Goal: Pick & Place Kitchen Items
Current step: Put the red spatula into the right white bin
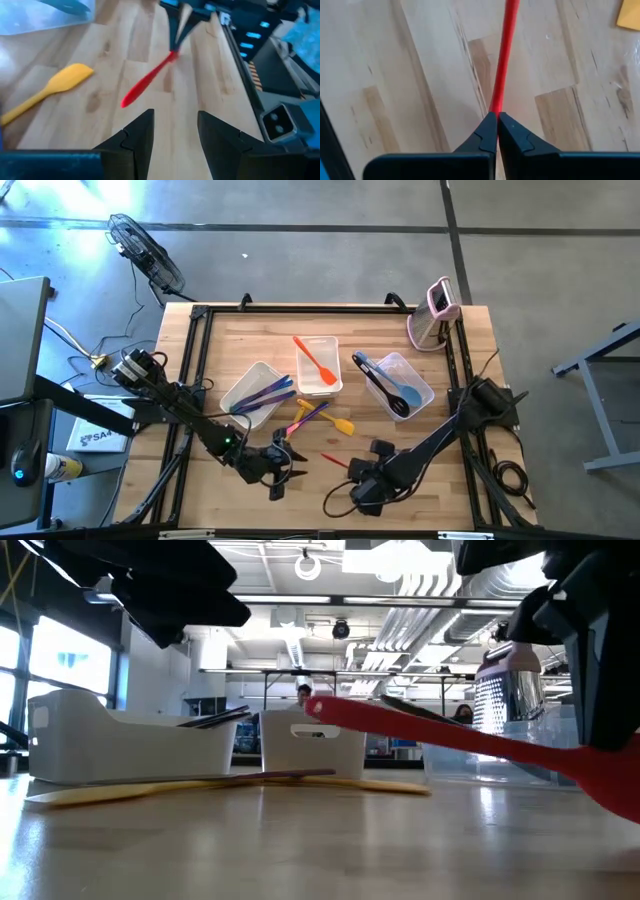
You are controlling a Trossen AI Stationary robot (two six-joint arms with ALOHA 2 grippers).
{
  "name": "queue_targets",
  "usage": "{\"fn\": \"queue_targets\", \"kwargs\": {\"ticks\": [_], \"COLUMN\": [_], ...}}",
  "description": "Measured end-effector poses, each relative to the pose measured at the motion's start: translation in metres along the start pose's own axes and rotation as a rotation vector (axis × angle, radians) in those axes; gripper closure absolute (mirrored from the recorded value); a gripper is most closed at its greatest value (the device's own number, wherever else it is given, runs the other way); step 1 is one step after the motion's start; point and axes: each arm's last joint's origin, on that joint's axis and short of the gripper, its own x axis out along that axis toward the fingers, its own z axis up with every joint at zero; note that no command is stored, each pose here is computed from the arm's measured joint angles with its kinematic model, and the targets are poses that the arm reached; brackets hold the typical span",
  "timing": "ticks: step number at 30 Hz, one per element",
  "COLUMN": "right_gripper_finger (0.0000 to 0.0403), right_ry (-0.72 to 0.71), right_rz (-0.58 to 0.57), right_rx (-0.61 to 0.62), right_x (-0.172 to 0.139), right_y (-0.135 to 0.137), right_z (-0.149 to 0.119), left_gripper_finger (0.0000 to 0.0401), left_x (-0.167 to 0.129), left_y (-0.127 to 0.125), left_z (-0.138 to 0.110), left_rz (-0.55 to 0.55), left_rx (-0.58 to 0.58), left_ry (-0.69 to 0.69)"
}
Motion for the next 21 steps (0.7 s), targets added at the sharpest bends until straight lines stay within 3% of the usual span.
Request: {"fn": "queue_targets", "kwargs": {"ticks": [9, 16, 21], "right_gripper_finger": [0.0401, 0.04, 0.04], "right_ry": [0.0, -0.012, -0.015], "right_rz": [-0.006, -0.012, -0.011], "right_rx": [-0.013, -0.013, -0.012], "right_x": [0.002, 0.002, 0.002], "right_y": [0.0, 0.0, 0.0], "right_z": [0.0, 0.001, 0.001], "left_gripper_finger": [0.0253, 0.0252, 0.0216], "left_x": [0.008, 0.017, 0.027], "left_y": [0.013, 0.023, 0.022], "left_z": [0.007, 0.008, -0.003], "left_rz": [0.051, 0.014, -0.062], "left_rx": [-0.017, -0.028, -0.091], "left_ry": [-0.03, 0.017, 0.084]}}
